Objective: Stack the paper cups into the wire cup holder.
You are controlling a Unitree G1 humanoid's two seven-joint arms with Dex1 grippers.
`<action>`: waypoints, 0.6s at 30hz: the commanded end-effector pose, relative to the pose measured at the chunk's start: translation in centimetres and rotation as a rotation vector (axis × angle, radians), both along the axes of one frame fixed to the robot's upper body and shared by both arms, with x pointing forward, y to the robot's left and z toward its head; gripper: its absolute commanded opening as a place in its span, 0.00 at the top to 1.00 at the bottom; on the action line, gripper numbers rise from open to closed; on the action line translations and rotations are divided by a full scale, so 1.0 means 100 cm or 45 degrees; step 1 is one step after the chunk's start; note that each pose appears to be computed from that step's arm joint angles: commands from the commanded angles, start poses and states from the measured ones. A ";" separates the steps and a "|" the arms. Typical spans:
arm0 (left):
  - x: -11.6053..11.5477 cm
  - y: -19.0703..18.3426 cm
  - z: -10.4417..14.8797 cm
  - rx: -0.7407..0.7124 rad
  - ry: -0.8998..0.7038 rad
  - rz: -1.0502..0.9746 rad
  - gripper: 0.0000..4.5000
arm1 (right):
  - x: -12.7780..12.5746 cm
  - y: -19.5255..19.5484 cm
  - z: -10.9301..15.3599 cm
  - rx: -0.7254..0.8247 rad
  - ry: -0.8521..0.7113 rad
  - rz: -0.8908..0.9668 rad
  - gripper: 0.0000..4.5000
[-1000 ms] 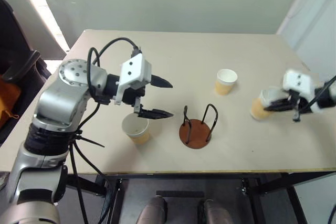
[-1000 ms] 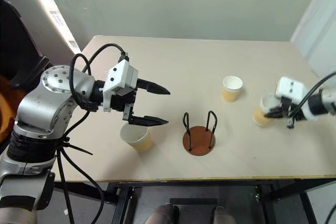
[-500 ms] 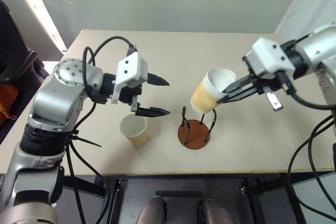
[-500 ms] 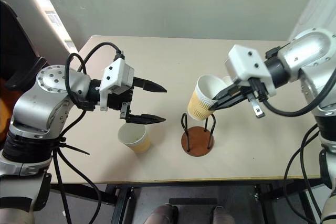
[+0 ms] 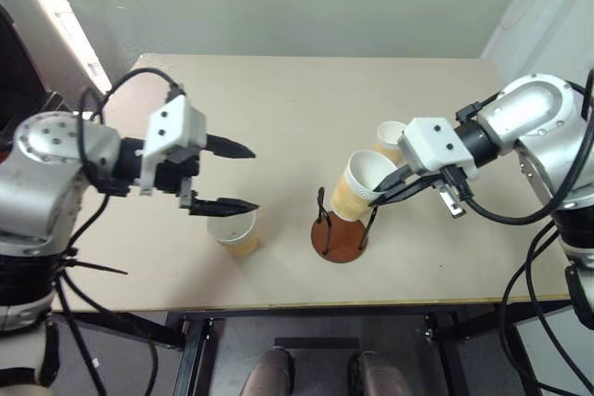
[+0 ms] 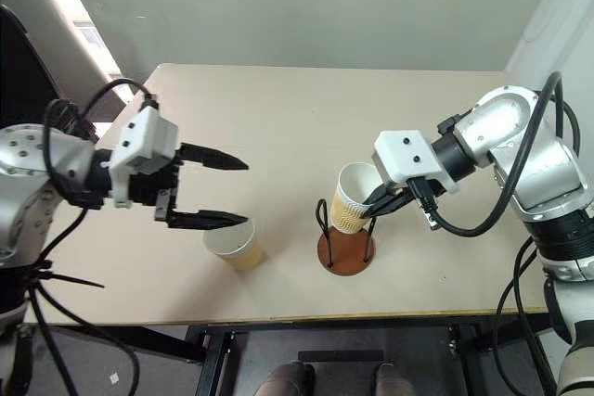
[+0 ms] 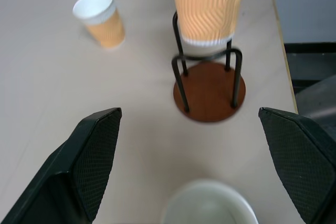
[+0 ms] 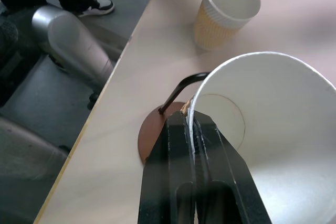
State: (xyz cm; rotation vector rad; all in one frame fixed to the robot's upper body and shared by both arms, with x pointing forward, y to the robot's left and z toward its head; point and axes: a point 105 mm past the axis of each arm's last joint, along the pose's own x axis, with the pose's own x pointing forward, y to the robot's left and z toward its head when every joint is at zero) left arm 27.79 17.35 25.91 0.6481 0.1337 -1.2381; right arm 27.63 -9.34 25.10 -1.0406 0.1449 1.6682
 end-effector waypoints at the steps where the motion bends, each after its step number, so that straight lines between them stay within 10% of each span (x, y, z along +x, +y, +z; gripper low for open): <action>1: -0.005 0.014 0.008 0.001 -0.037 0.063 0.00 | 0.000 0.002 0.006 -0.012 -0.065 0.024 0.96; 12: 0.005 0.012 0.006 -0.013 -0.078 0.139 0.00 | 0.028 -0.002 0.028 0.062 -0.150 -0.101 0.17; 18: 0.046 0.013 0.015 -0.109 -0.248 0.394 0.00 | 0.124 -0.030 0.045 0.202 -0.466 -0.605 0.01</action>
